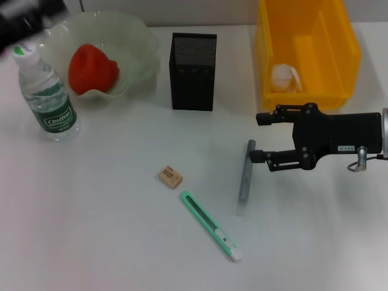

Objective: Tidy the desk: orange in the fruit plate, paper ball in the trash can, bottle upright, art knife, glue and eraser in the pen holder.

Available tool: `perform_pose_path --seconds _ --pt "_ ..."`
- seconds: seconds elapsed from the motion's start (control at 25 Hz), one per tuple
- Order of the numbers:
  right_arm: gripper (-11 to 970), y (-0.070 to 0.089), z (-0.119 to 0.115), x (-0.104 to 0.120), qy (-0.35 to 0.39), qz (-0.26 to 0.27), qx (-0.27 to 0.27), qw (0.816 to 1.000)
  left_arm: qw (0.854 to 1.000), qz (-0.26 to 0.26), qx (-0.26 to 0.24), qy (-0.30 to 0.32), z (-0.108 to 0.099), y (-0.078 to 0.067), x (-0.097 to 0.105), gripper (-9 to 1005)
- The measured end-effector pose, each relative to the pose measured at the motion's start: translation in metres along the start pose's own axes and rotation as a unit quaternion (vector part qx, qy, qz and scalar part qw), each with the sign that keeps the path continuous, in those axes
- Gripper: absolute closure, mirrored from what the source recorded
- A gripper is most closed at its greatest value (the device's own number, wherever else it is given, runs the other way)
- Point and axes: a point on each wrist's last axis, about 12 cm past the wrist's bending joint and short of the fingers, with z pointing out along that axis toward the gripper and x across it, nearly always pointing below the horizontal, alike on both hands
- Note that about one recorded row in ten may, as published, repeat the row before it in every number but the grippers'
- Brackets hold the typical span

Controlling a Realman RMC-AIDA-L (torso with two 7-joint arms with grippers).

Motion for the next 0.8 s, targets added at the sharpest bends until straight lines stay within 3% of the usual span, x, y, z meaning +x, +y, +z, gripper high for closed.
perform_pose_path --seconds 0.04,0.08,0.12,0.2,0.28,0.48,0.56,0.8 --pt "170 -0.002 0.001 -0.002 0.000 0.007 -0.001 1.000 0.999 0.002 0.048 0.018 0.003 -0.008 0.034 192" --pt "170 -0.003 0.001 -0.003 0.000 0.010 -0.001 1.000 0.999 0.002 0.048 0.018 0.003 -0.008 0.034 192" --pt "170 -0.003 0.001 -0.003 0.000 0.010 -0.001 1.000 0.997 0.014 0.058 0.049 0.003 -0.012 0.058 192" --pt "170 -0.004 0.001 -0.005 0.000 0.016 -0.001 1.000 0.997 0.014 0.058 0.049 0.003 -0.012 0.058 192" --pt "170 -0.005 0.001 -0.007 0.000 0.021 -0.002 1.000 0.993 0.018 0.068 0.093 0.000 -0.017 0.082 192" --pt "170 -0.006 0.001 -0.010 0.000 0.029 -0.006 1.000 0.991 0.019 0.074 0.109 -0.001 -0.020 0.091 192" --pt "170 -0.006 0.001 -0.010 0.000 0.029 -0.008 1.000 0.986 0.020 0.087 0.138 -0.004 -0.026 0.109 192" --pt "171 -0.007 0.004 -0.012 -0.001 0.028 -0.008 1.000 0.986 0.022 0.082 0.146 -0.003 -0.026 0.115 193"
